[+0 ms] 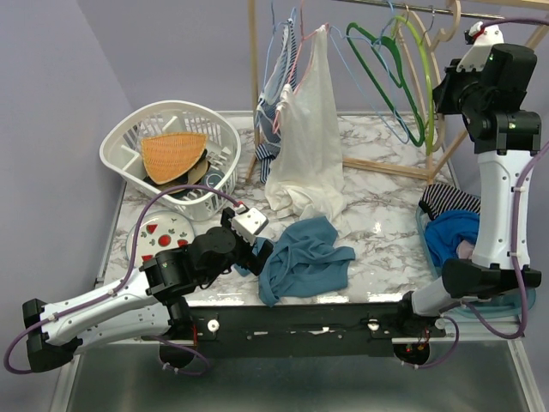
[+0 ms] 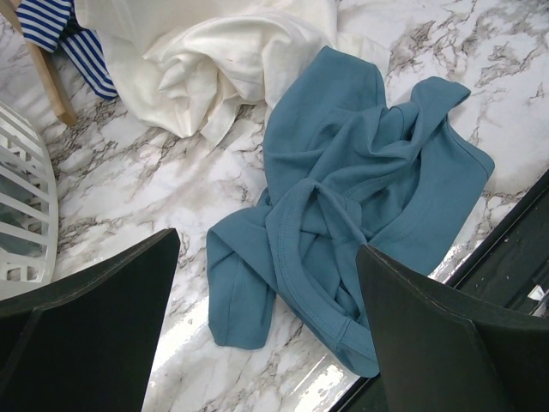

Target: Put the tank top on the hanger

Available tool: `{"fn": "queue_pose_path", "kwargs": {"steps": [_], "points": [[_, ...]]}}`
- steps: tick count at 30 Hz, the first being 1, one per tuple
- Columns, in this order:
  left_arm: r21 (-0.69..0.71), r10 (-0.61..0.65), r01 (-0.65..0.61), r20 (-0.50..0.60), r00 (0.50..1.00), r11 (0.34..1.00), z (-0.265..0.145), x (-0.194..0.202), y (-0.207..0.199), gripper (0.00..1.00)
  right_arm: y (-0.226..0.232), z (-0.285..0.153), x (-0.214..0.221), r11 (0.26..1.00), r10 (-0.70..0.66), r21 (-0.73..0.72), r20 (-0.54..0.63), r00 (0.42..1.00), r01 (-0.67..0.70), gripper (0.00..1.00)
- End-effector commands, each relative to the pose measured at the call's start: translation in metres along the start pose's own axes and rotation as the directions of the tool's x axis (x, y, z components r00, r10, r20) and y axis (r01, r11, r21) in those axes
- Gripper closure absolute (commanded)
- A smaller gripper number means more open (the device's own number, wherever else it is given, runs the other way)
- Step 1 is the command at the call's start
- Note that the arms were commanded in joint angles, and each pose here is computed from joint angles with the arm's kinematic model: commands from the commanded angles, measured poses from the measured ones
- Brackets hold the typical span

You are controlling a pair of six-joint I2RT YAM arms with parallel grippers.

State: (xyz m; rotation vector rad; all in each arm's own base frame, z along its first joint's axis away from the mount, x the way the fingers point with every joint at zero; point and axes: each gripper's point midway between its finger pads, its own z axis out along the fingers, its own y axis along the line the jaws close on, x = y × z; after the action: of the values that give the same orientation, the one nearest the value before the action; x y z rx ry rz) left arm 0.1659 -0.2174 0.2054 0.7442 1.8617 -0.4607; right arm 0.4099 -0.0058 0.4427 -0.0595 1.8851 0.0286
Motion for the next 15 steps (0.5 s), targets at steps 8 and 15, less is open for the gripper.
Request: {"fn": "queue_pose_path", "kwargs": {"steps": [8,15], "points": [[-0.008,0.013,-0.013,-0.012,1.000,1.000,0.002,0.005,0.002,0.01,-0.038,-0.029,-0.033,0.942,-0.295,0.212,0.155,0.943,0.260,1.00],[-0.005,0.016,-0.016,-0.015,1.000,1.000,0.002,0.005,0.002,0.01,-0.043,-0.031,-0.045,0.910,-0.378,0.250,0.179,0.908,0.330,0.99]]}}
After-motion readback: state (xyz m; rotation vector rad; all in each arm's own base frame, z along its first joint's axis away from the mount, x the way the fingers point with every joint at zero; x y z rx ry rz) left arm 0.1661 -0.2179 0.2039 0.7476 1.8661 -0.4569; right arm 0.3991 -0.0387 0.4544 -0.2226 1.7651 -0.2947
